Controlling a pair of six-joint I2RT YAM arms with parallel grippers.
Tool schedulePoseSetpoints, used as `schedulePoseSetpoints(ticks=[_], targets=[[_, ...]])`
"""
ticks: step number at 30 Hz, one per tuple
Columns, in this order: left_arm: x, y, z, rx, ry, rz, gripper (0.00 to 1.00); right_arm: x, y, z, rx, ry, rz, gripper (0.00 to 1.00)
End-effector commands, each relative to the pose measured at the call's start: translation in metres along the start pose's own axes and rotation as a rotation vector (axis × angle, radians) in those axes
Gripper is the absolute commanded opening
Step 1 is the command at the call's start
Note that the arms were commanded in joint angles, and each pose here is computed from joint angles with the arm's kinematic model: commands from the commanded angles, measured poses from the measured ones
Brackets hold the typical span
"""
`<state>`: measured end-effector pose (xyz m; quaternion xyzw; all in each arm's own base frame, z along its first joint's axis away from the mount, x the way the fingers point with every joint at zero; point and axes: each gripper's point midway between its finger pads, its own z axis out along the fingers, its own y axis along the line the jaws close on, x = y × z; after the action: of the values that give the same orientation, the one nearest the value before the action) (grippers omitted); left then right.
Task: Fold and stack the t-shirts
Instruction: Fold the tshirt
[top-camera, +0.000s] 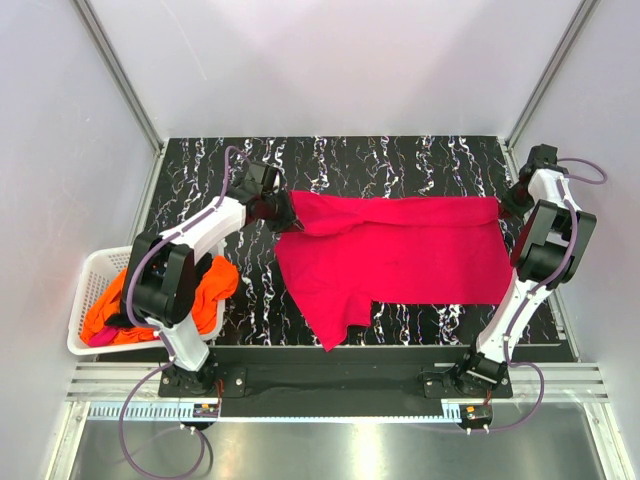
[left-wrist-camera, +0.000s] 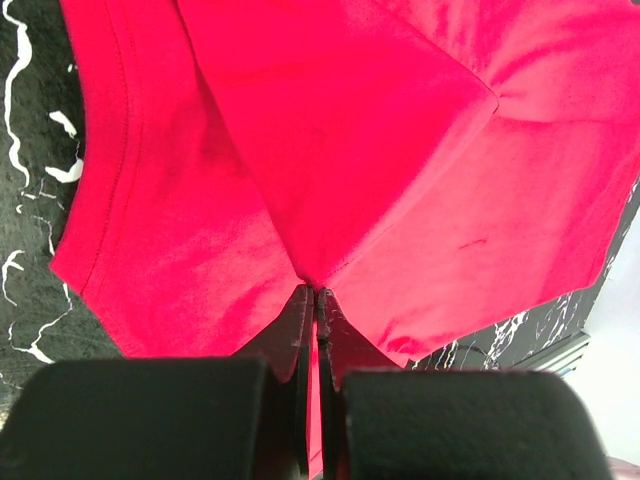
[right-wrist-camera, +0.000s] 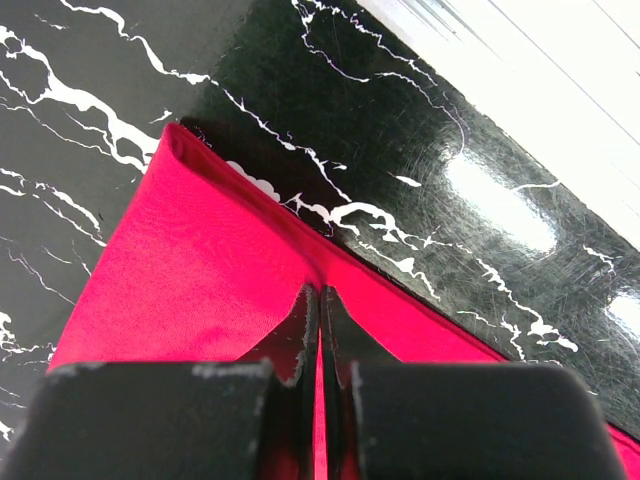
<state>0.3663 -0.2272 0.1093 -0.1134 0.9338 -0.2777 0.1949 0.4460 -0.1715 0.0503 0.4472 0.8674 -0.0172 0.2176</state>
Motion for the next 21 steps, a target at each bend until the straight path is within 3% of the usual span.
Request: schedulePoseSetpoints(ticks=[1, 14, 21], targets=[[-0.006, -0.018, -0.020, 0.060, -0.040, 0.023, 0.00, -0.014, -0.006, -0.021, 0.022, -0.062, 0.000, 0.00], [0.008, -0.013, -0.018, 0.052, -0.011, 0.026, 0.00, -0.012, -0.007, -0.011, 0.037, -0.046, -0.032, 0.01], [0.008, -0.020, -0.009, 0.082, 0.027, 0.040, 0.00, -0.026, 0.020, -0.030, -0.068, -0.049, -0.069, 0.40]])
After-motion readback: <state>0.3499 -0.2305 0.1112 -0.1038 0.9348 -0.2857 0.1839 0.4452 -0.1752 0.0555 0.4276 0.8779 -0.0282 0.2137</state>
